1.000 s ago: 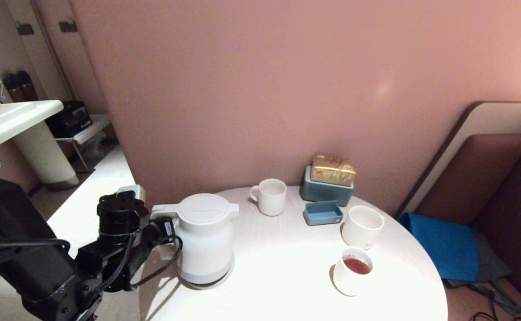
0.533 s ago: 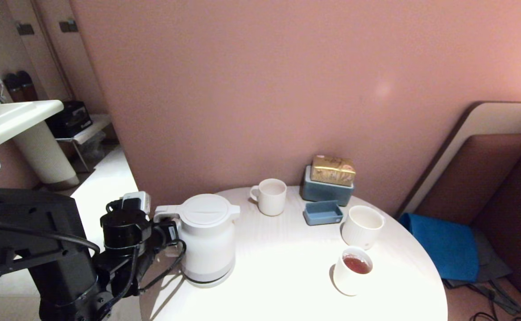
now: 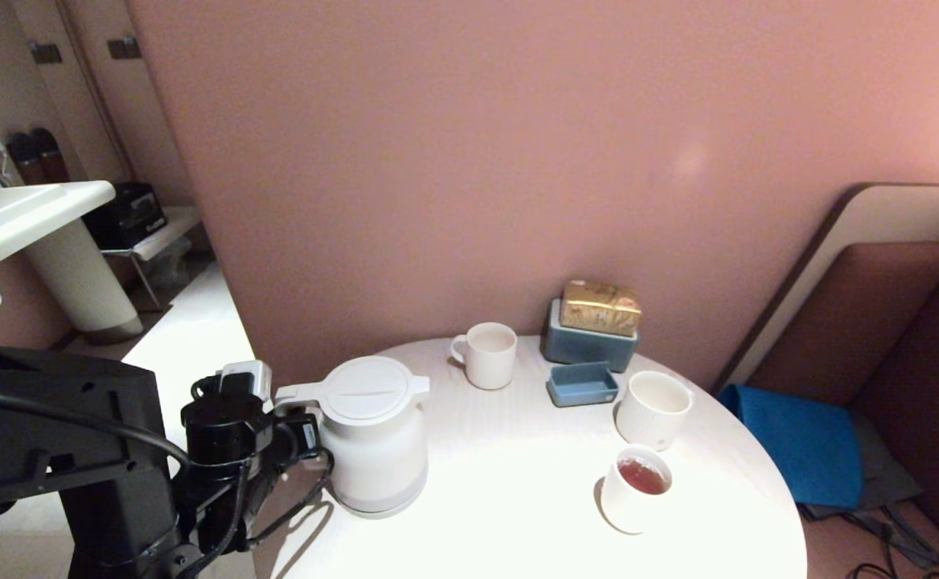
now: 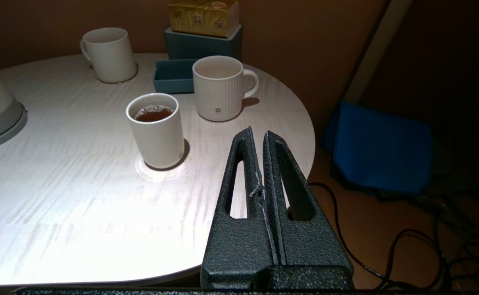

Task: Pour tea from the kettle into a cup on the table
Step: Put down the kettle on the table

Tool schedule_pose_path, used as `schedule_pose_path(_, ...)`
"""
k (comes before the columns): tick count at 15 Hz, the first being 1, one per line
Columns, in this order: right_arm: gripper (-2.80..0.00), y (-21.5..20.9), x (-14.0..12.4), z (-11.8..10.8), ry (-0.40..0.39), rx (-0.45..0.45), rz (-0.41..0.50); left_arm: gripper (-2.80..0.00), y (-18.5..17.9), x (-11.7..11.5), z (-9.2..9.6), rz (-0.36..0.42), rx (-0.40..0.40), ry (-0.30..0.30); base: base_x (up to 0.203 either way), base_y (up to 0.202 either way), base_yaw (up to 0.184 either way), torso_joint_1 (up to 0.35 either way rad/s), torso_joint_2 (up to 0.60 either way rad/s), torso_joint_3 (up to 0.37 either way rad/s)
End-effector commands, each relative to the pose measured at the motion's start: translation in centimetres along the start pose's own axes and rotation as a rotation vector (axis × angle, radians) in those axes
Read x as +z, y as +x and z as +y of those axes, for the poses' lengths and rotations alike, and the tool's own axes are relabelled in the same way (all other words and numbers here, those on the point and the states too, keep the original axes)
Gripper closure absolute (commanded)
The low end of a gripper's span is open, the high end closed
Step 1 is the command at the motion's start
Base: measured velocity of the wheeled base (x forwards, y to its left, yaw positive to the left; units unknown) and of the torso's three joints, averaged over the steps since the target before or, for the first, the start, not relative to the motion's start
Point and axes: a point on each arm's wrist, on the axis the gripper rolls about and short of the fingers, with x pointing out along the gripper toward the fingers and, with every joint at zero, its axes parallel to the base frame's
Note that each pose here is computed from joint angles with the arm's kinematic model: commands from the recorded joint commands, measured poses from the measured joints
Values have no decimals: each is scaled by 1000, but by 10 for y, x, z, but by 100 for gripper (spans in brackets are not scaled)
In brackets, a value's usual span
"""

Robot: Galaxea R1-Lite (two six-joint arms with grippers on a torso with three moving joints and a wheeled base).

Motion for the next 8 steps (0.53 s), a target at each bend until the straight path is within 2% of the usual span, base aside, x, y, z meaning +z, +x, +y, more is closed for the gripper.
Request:
schedule_pose_path(1, 0, 0, 0, 0, 0, 0, 2, 0, 0, -2, 0, 2, 3, 1, 0, 0, 0, 0, 0, 0)
schedule_pose_path(2, 0, 0, 0, 0, 0, 0, 2, -280, -1, -2, 1, 5, 2, 2, 0, 0, 0, 0, 0, 0)
schedule_pose_path(8, 0, 0, 0, 0, 0, 0, 2, -280, -16, -10, 8, 30, 8, 13, 0, 0, 0, 0, 0, 0)
